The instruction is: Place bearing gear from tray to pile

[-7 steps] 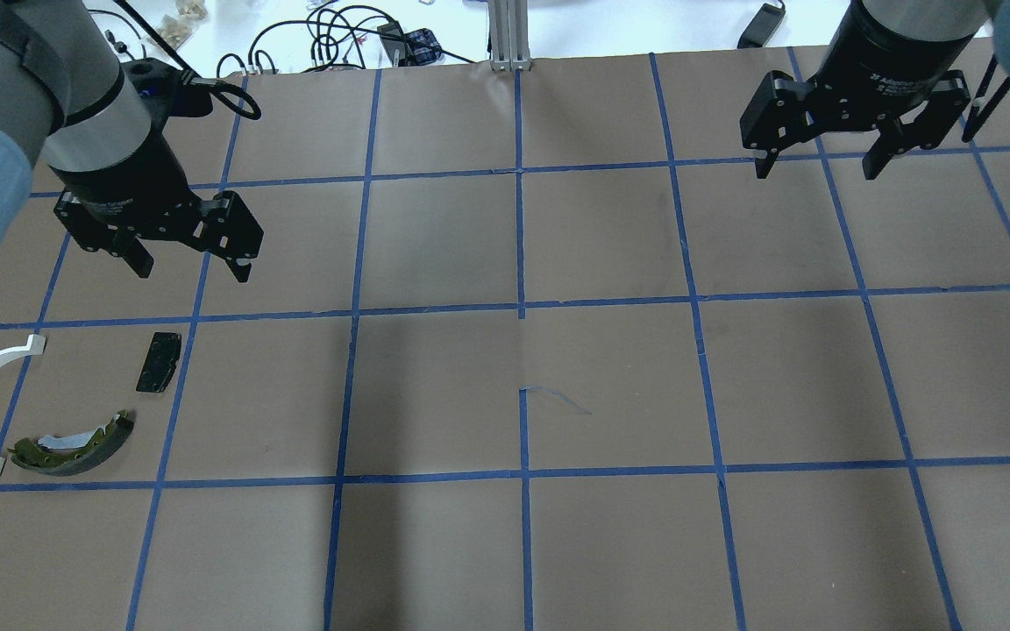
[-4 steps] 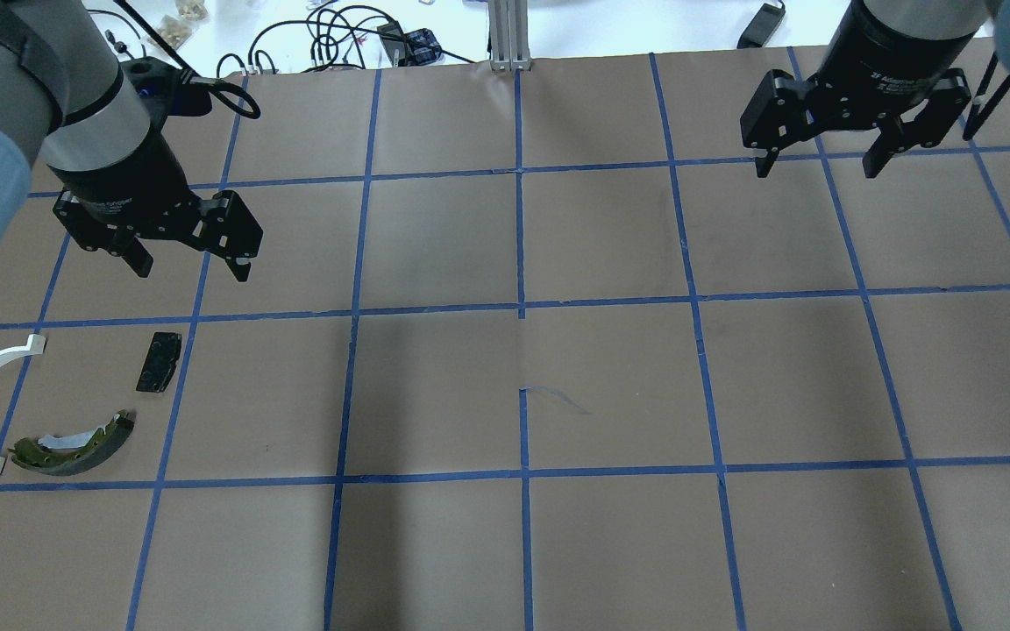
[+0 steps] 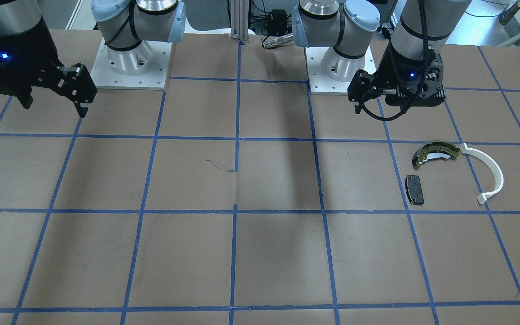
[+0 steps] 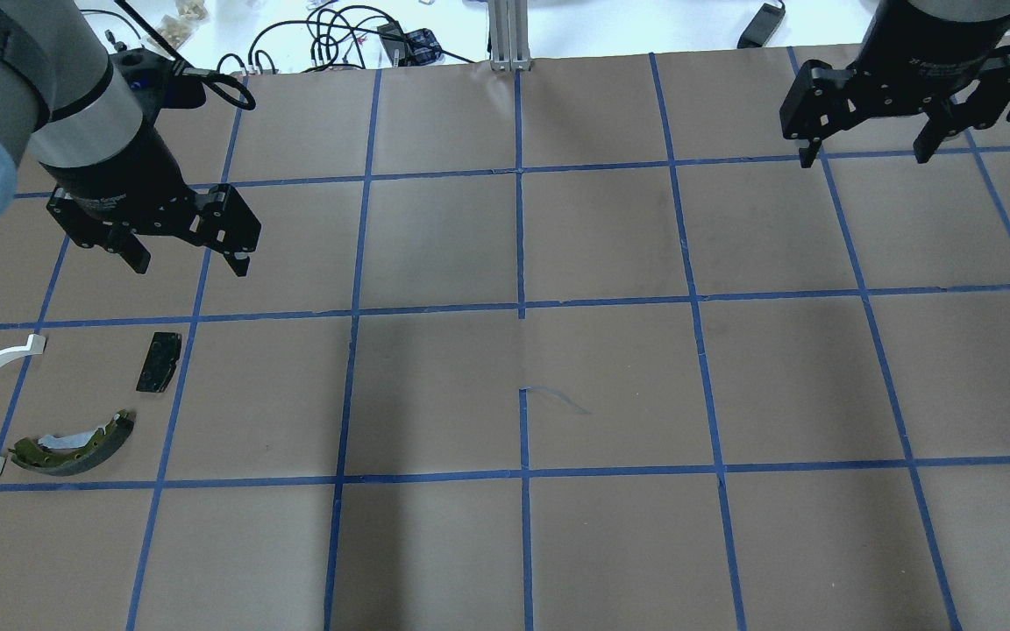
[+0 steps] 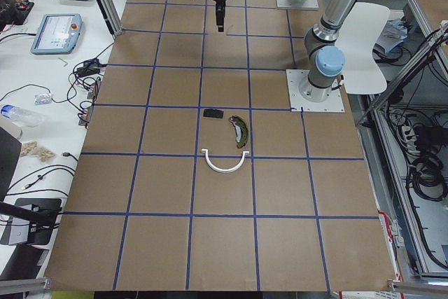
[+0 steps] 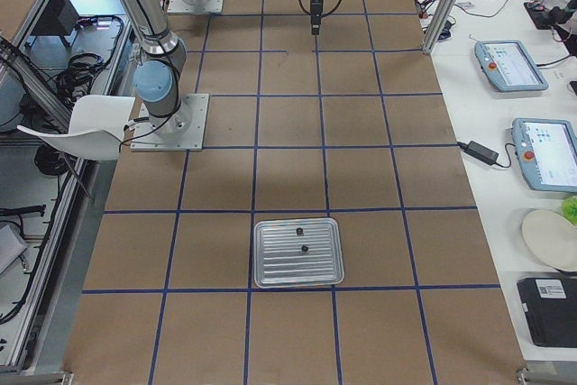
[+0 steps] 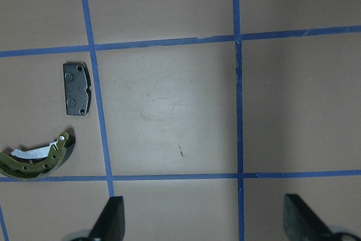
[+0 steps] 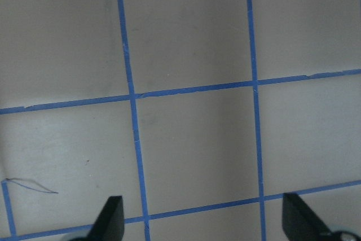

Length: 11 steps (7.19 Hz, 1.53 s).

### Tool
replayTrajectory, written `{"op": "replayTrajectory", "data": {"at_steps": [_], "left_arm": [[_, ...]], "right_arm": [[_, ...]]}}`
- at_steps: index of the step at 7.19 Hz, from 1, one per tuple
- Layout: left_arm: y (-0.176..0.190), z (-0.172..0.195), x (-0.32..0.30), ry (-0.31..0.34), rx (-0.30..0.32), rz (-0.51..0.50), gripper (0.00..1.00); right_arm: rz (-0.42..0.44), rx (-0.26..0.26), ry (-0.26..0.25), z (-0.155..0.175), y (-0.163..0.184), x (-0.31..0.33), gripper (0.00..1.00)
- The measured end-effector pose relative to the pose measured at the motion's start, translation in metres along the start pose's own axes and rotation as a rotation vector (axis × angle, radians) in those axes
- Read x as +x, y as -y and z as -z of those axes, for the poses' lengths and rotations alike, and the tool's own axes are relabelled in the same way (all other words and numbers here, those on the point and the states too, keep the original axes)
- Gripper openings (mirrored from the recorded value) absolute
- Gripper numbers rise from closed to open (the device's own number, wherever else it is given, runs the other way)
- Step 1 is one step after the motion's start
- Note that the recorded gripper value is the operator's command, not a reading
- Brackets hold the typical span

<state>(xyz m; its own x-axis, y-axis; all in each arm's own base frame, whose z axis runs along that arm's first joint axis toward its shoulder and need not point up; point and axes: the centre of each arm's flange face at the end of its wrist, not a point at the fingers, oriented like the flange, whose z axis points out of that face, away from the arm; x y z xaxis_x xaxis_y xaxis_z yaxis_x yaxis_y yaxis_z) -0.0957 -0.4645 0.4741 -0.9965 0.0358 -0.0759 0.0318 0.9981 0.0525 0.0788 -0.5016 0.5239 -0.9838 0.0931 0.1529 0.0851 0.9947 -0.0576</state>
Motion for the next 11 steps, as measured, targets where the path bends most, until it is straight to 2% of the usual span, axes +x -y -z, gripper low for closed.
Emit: {"op": "replayTrajectory", "data": {"at_steps": [2,4,5,7,9,11], "left_arm": [[-0.002,0.003,0.004,-0.035,0.011,0.003,1.00],[-0.006,0.006,0.009,-0.082,0.021,0.000,1.00],[-0.007,0.007,0.009,-0.086,0.023,-0.002,1.00],[-0.008,0.006,0.009,-0.087,0.020,-0.003,1.00],[-0.008,0.006,0.009,-0.087,0.018,-0.004,1.00],[-0.008,0.005,0.009,-0.087,0.015,-0.009,1.00]], "right_arm": [[0.051,-0.032,-0.036,-0.016,0.014,0.065,0.99],[0.133,-0.075,-0.007,-0.057,0.037,0.153,0.94],[0.169,-0.074,0.017,-0.082,0.048,0.197,0.94],[0.259,-0.065,0.039,-0.144,0.063,0.290,0.91],[0.331,-0.061,0.085,-0.217,0.061,0.375,0.86],[0.329,-0.075,0.135,-0.281,0.040,0.441,0.83]]}}
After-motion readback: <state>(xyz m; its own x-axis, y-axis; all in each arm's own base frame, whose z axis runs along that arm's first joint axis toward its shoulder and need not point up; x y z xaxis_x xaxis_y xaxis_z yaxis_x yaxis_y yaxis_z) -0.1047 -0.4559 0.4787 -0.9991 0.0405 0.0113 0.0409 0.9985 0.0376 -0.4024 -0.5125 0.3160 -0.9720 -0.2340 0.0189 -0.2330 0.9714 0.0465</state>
